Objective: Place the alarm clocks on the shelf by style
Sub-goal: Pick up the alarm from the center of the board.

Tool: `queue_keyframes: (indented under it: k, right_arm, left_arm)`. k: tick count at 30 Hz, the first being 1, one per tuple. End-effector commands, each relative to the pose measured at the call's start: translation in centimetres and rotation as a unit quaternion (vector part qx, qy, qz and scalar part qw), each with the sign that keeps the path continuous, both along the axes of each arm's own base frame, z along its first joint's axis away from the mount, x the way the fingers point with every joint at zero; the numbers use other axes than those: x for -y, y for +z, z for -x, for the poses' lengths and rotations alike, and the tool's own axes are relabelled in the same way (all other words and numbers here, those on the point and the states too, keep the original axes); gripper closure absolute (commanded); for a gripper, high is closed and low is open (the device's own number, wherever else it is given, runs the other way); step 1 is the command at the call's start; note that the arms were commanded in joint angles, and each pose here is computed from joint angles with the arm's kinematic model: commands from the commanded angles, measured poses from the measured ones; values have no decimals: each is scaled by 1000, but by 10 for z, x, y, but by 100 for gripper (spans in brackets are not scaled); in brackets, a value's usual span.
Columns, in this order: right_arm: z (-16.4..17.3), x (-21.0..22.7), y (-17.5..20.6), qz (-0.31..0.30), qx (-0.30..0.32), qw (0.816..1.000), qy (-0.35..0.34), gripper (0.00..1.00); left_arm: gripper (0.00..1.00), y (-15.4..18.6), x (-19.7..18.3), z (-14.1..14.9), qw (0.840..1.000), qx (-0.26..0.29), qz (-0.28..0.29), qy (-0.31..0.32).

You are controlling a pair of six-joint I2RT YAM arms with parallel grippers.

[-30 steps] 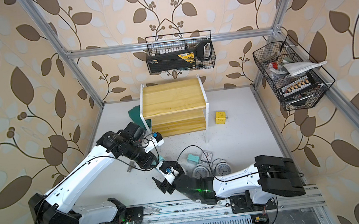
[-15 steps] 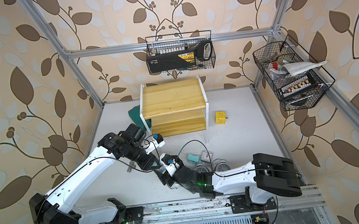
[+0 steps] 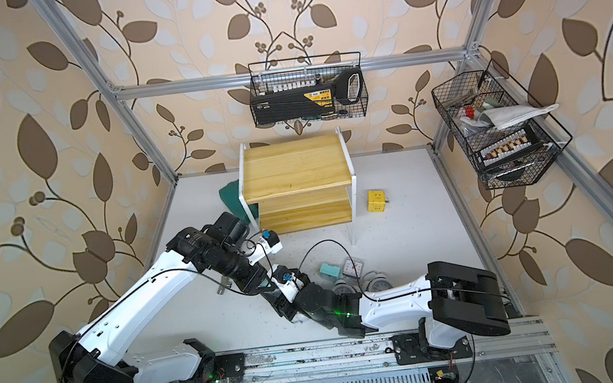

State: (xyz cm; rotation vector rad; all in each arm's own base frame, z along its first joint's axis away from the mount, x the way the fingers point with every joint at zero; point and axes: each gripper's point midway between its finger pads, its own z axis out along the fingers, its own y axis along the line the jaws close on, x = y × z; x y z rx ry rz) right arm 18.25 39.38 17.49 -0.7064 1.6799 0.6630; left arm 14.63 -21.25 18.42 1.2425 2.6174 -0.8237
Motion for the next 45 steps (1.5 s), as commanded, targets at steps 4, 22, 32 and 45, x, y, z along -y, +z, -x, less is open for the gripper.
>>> queue_keyframes:
  k: [4,22,32,45]
  right_arm:
    - [-2,3,2,-2,0,1000,2,40]
    - [-1,3,3,0,-1,1000,6,26]
    - [-1,4,1,1,-4,1000,6,25]
    - [4,1,1,2,-5,1000,23,50]
  left_arm:
    - [67,6,1,13,1000,-4,16,-24]
    - [67,-2,-4,4,1000,13,-6,-12]
    - [67,-4,-5,1,1000,17,-13,-9]
    - [65,-2,-5,1,1000,22,-12,-8]
